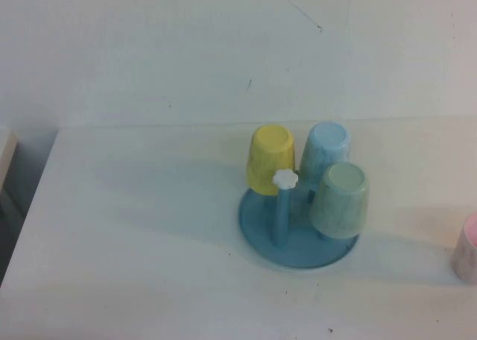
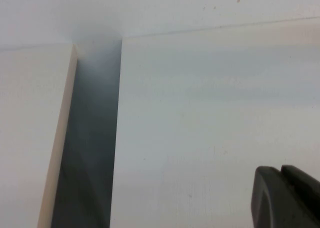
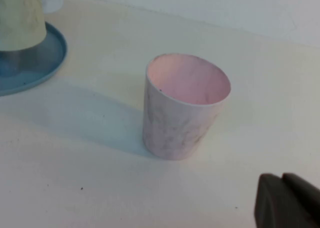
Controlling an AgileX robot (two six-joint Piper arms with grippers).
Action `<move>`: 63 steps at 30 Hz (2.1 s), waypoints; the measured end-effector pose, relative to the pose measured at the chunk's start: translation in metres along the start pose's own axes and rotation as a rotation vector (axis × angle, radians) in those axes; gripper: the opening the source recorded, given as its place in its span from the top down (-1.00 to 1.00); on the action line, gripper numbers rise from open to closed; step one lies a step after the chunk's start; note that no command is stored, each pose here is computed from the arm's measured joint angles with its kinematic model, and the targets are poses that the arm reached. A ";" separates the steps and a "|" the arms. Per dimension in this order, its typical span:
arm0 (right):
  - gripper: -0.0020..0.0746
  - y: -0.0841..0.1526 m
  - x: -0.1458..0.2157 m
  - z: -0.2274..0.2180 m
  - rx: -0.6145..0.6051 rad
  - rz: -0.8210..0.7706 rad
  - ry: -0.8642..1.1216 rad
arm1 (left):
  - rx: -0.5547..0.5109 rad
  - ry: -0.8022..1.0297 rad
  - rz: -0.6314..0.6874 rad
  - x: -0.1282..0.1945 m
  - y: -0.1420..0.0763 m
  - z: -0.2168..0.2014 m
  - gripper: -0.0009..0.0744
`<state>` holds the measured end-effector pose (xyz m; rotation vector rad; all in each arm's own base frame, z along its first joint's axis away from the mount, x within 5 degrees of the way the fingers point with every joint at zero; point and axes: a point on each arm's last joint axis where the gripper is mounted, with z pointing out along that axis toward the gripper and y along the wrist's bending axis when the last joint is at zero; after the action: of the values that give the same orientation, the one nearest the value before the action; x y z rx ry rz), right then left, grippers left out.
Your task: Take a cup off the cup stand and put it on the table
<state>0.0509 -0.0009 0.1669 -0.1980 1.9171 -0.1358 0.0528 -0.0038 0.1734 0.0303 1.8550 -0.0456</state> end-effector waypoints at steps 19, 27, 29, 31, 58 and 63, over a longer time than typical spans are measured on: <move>0.95 -0.001 0.000 0.000 0.006 -0.014 0.001 | 0.000 0.000 0.000 0.000 0.000 0.000 0.98; 0.95 -0.001 0.000 0.000 0.016 -0.036 0.002 | 0.000 0.000 0.000 0.000 0.000 0.000 0.98; 0.95 -0.002 0.000 0.000 0.018 -0.046 0.003 | 0.000 0.000 0.000 0.000 0.000 0.000 0.98; 0.95 -0.002 0.000 0.000 0.024 -0.071 0.004 | 0.000 0.000 0.000 0.000 0.000 0.000 0.98; 0.95 -0.004 -0.006 0.000 0.049 -0.120 -0.062 | 0.000 0.000 0.000 0.000 0.000 0.000 0.98; 0.95 -0.014 -0.061 -0.028 0.077 -0.034 -0.290 | 0.000 0.000 0.000 0.000 0.000 0.000 0.98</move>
<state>0.0460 -0.0022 0.2352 -0.1873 1.6177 -0.1926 0.0528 -0.0038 0.1734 0.0303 1.8550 -0.0456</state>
